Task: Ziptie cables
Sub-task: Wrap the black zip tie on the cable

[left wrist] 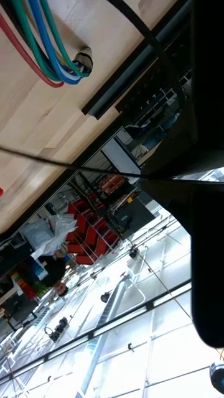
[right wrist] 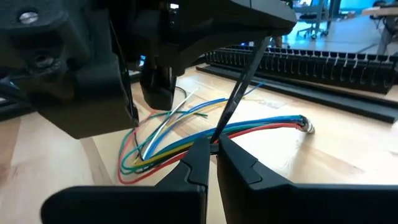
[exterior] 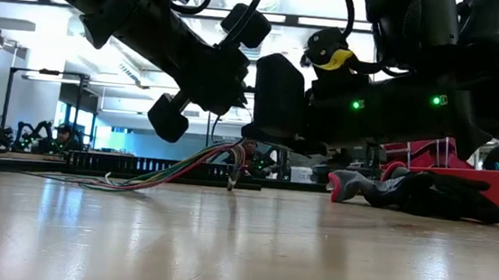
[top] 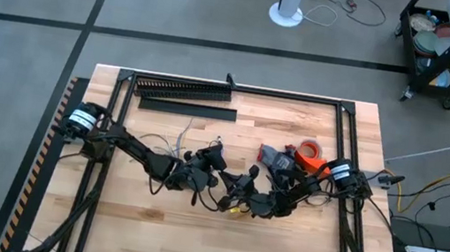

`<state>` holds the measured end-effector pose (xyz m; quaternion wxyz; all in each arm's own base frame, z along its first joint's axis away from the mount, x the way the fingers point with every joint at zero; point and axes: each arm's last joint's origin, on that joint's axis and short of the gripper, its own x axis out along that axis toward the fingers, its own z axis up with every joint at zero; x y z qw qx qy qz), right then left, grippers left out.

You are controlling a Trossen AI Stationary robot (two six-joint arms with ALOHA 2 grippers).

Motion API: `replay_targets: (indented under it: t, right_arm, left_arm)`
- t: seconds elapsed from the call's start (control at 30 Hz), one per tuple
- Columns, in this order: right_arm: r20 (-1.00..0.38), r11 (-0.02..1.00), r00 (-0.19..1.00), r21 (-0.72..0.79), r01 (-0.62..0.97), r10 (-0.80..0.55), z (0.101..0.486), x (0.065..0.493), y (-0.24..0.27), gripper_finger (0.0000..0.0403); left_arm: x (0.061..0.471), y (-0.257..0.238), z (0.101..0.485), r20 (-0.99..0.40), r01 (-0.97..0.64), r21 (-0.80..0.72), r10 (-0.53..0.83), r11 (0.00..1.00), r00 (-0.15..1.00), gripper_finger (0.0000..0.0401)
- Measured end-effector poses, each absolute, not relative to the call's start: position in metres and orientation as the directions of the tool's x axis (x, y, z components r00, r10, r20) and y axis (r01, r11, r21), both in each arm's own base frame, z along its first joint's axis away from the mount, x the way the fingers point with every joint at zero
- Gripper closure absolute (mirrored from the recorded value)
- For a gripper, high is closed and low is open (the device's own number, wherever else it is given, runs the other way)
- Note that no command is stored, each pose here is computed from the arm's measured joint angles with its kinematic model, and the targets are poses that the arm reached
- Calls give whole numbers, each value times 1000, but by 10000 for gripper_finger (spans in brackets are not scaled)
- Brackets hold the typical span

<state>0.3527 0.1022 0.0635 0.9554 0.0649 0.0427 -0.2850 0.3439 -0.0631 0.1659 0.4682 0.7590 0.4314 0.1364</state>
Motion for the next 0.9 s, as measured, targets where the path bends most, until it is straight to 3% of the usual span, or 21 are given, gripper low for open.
replay_targets:
  t: [0.9]
  right_arm:
    - [-143,809,824,159,565,-548,60,353,99,403]
  left_arm:
    - [342,-64,163,-206,549,814,789,-190,579,401]
